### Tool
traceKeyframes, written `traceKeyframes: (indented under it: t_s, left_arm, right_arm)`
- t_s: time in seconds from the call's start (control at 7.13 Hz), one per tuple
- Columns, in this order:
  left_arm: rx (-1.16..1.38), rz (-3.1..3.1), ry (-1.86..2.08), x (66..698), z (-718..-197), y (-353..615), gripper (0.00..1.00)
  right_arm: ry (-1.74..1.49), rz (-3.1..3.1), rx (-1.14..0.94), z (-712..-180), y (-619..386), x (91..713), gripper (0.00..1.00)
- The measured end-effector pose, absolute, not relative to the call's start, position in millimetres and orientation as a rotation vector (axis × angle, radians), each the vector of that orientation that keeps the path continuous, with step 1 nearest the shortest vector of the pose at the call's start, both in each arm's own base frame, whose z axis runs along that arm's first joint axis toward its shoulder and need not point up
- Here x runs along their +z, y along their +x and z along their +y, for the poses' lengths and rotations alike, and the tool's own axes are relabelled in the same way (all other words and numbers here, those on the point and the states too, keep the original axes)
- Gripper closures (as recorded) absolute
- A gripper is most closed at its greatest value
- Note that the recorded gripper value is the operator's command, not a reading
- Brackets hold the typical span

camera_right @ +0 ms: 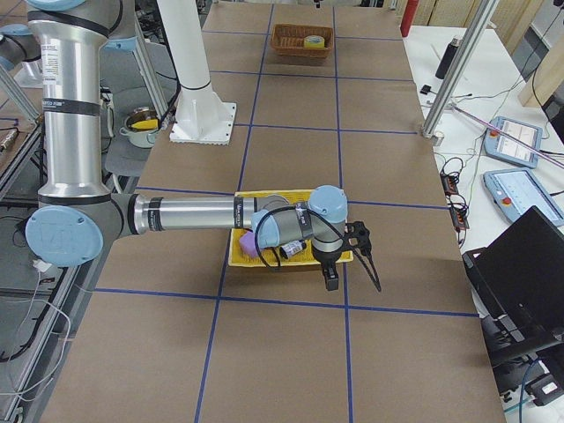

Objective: Move tape to another basket

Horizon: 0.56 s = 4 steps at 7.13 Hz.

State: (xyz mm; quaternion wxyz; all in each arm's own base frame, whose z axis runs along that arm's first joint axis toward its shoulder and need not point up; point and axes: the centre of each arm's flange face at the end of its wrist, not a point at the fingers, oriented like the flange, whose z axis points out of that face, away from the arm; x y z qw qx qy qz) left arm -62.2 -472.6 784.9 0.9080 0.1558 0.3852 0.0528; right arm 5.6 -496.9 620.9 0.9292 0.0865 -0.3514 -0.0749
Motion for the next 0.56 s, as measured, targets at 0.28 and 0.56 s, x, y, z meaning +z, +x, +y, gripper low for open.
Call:
traceKeyframes:
  t_s: [0.28, 0.56]
  left_arm:
    - [0.104, 0.82, 0.272, 747, -478, -58, 0.01]
    - [0.143, 0.81, 0.235, 724, -477, -58, 0.01]
  right_arm:
    - [0.177, -0.721, -0.153, -497, 6, 621, 0.0]
    - [0.176, -0.721, -0.153, -496, 6, 621, 0.0]
